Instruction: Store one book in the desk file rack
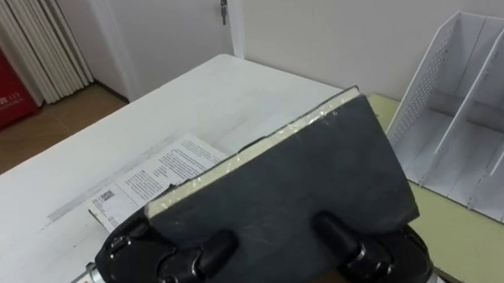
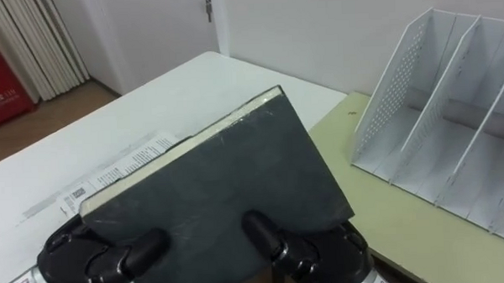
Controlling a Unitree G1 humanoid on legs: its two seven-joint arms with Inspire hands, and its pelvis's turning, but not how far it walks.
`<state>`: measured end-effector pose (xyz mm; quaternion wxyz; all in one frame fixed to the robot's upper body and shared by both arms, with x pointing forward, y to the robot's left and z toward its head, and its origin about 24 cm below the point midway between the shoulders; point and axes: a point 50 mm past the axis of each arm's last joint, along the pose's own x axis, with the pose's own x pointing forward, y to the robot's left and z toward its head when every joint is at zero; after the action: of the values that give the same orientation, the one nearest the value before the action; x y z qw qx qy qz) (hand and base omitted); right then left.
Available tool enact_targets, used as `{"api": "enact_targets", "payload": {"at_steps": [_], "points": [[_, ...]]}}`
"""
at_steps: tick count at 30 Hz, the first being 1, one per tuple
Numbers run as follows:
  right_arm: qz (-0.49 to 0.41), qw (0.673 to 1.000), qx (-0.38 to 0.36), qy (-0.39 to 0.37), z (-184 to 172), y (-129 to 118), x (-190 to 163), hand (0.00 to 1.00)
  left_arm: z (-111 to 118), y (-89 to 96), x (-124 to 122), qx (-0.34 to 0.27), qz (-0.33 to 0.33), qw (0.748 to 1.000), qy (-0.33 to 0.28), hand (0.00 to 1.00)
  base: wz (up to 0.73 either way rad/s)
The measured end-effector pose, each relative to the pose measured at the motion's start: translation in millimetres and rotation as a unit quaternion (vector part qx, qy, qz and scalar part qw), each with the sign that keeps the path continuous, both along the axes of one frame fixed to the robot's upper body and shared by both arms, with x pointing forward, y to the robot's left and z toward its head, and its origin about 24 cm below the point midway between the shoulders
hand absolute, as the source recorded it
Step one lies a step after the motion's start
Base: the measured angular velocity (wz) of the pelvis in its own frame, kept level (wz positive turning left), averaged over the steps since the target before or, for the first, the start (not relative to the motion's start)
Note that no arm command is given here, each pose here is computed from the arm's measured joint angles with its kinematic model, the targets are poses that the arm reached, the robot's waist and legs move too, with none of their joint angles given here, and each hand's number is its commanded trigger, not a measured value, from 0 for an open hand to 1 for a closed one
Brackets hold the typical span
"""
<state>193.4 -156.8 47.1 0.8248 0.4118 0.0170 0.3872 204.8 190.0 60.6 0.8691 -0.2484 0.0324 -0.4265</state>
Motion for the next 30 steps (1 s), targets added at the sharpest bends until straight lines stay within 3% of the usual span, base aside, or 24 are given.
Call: {"api": "enact_targets", "payload": {"at_steps": [5, 10, 18, 23, 27, 30], "points": [[-0.022, 0.999, -0.026, 0.01, -3, -9, 1, 1.0, -11, 11.6, 4, 0.006, 0.051, 0.998, 0.025, 0.0, 0.0], [-0.049, 0.995, -0.089, 0.006, -4, -21, 2, 1.0, -33, 25.0, -6, 0.075, 0.1, 0.99, 0.07, 0.0, 0.0], [-0.082, 0.988, -0.131, 0.019, -8, -23, 5, 1.0, -70, 25.3, -28, 0.163, 0.128, 0.97, 0.131, 0.0, 0.0], [-0.11, 0.982, -0.151, 0.013, -3, -26, 12, 1.0, -84, 17.5, -35, 0.161, 0.119, 0.967, 0.159, 0.0, -0.06], [-0.123, 0.979, -0.16, 0.004, 1, -26, 18, 1.0, -95, -2.6, -41, 0.148, 0.087, 0.969, 0.176, 0.0, -0.08], [-0.135, 0.974, -0.179, -0.021, 9, -23, 21, 1.0, -103, -7.2, -45, 0.152, 0.085, 0.967, 0.187, 0.0, -0.07]]}}
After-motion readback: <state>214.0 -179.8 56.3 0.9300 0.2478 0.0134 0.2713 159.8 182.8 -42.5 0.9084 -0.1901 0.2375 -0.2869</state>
